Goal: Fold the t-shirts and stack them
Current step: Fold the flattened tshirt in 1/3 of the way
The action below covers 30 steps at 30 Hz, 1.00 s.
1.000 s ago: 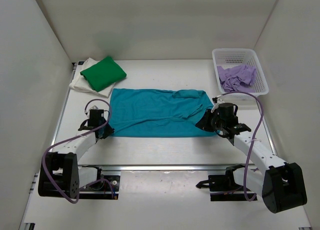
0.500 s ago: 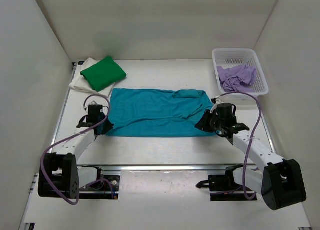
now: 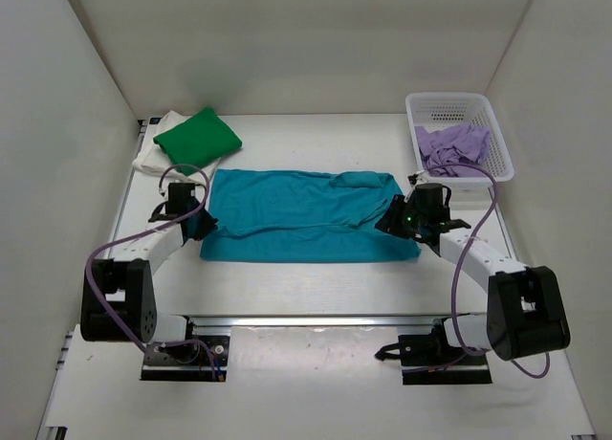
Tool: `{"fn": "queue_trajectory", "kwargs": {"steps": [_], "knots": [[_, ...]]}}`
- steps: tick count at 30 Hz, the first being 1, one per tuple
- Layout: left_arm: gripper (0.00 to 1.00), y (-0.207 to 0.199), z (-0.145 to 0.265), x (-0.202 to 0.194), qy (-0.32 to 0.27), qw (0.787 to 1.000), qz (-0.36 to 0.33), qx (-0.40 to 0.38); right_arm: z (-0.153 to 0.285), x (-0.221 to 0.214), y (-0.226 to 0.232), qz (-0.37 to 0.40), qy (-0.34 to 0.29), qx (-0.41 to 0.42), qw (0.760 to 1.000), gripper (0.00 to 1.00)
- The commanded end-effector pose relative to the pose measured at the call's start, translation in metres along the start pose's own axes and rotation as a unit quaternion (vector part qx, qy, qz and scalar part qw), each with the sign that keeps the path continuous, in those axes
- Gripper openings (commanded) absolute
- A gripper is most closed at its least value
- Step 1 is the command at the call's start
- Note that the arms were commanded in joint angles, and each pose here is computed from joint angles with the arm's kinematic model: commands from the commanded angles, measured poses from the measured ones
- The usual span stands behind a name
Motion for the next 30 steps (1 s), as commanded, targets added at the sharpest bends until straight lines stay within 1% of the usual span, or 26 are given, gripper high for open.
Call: {"fn": "queue_trajectory", "kwargs": {"steps": [1, 3, 4, 6, 8, 9, 10, 11, 12, 13, 15, 17, 18, 19, 20, 21, 22, 23, 26, 27, 28, 30], "knots": [[0.02, -0.012, -0.003, 0.021, -0.027, 0.999, 0.021, -0.021, -0.01, 0.025, 0.012, 0.014, -0.038, 0.021, 0.999, 0.27], [0.05, -0.013, -0.008, 0.026, -0.03, 0.999, 0.027, -0.019, -0.018, 0.023, 0.016, 0.016, -0.023, 0.025, 0.999, 0.3], [0.05, -0.011, -0.012, 0.026, -0.024, 0.999, 0.031, -0.014, -0.022, 0.019, 0.014, 0.015, -0.011, 0.021, 1.0, 0.31], [0.08, -0.011, -0.016, 0.027, -0.022, 0.999, 0.037, -0.013, -0.03, 0.015, 0.02, 0.019, -0.001, 0.034, 0.999, 0.32], [0.2, -0.013, -0.021, 0.025, -0.013, 0.999, 0.041, -0.018, -0.034, 0.013, 0.026, 0.02, 0.0, 0.045, 0.999, 0.35], [0.22, -0.003, -0.023, 0.029, -0.017, 0.998, 0.053, -0.007, -0.036, 0.013, 0.025, 0.02, 0.0, 0.042, 0.999, 0.37], [0.3, -0.002, -0.024, 0.03, -0.021, 0.998, 0.061, -0.008, -0.039, 0.013, 0.028, 0.021, 0.002, 0.046, 0.999, 0.38], [0.35, -0.003, -0.023, 0.031, -0.022, 0.997, 0.066, -0.016, -0.04, 0.014, 0.029, 0.02, 0.005, 0.048, 0.999, 0.39], [0.38, -0.001, -0.02, 0.034, -0.031, 0.997, 0.07, -0.016, -0.041, 0.012, 0.028, 0.019, 0.013, 0.048, 0.999, 0.38], [0.45, -0.002, -0.019, 0.037, -0.035, 0.997, 0.072, -0.022, -0.044, 0.017, 0.031, 0.02, 0.007, 0.051, 0.998, 0.38], [0.58, -0.003, -0.013, 0.044, -0.053, 0.996, 0.065, -0.026, -0.05, 0.015, 0.031, 0.018, 0.016, 0.047, 0.999, 0.38], [0.62, -0.01, -0.004, 0.048, -0.071, 0.995, 0.057, -0.039, -0.053, 0.016, 0.032, 0.017, 0.017, 0.051, 0.998, 0.39], [0.62, -0.015, 0.003, 0.047, -0.079, 0.994, 0.047, -0.051, -0.055, 0.014, 0.033, 0.018, 0.019, 0.052, 0.998, 0.38], [0.6, -0.019, 0.009, 0.045, -0.09, 0.993, 0.037, -0.06, -0.057, 0.017, 0.032, 0.01, 0.017, 0.056, 0.998, 0.37], [0.59, -0.018, 0.014, 0.043, -0.095, 0.993, 0.033, -0.065, -0.059, 0.017, 0.031, 0.01, 0.02, 0.054, 0.998, 0.37], [0.57, -0.027, 0.02, 0.037, -0.093, 0.992, 0.018, -0.081, -0.062, 0.017, 0.031, 0.006, 0.025, 0.053, 0.998, 0.37], [0.58, -0.027, 0.019, 0.029, -0.088, 0.993, 0.01, -0.084, -0.063, 0.018, 0.033, 0.007, 0.025, 0.058, 0.998, 0.34], [0.57, -0.026, 0.022, 0.019, -0.083, 0.993, 0.002, -0.089, -0.066, 0.02, 0.033, 0.007, 0.024, 0.057, 0.998, 0.25], [0.55, -0.021, 0.022, -0.006, -0.061, 0.994, -0.017, -0.093, -0.068, 0.025, 0.035, 0.007, 0.022, 0.056, 0.998, 0.15], [0.54, -0.019, 0.021, -0.01, -0.053, 0.994, -0.018, -0.099, -0.067, 0.03, 0.04, 0.012, 0.016, 0.06, 0.998, 0.13], [0.54, -0.012, 0.019, -0.019, -0.044, 0.995, -0.017, -0.094, -0.069, 0.027, 0.038, 0.01, 0.025, 0.054, 0.998, 0.11], [0.53, -0.002, 0.017, -0.031, -0.038, 0.995, -0.006, -0.097, -0.071, 0.033, 0.044, 0.017, 0.019, 0.056, 0.998, 0.08]]}}
Point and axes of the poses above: each gripper's point midway between its finger pads, its own z axis back along the fingers, its own y axis along the line the jaws close on, x = y × z, the point moved 10 cm from there along z, back along the fingers, and after that the axes turned 4 degrees about -z, right-handed, at the moved point
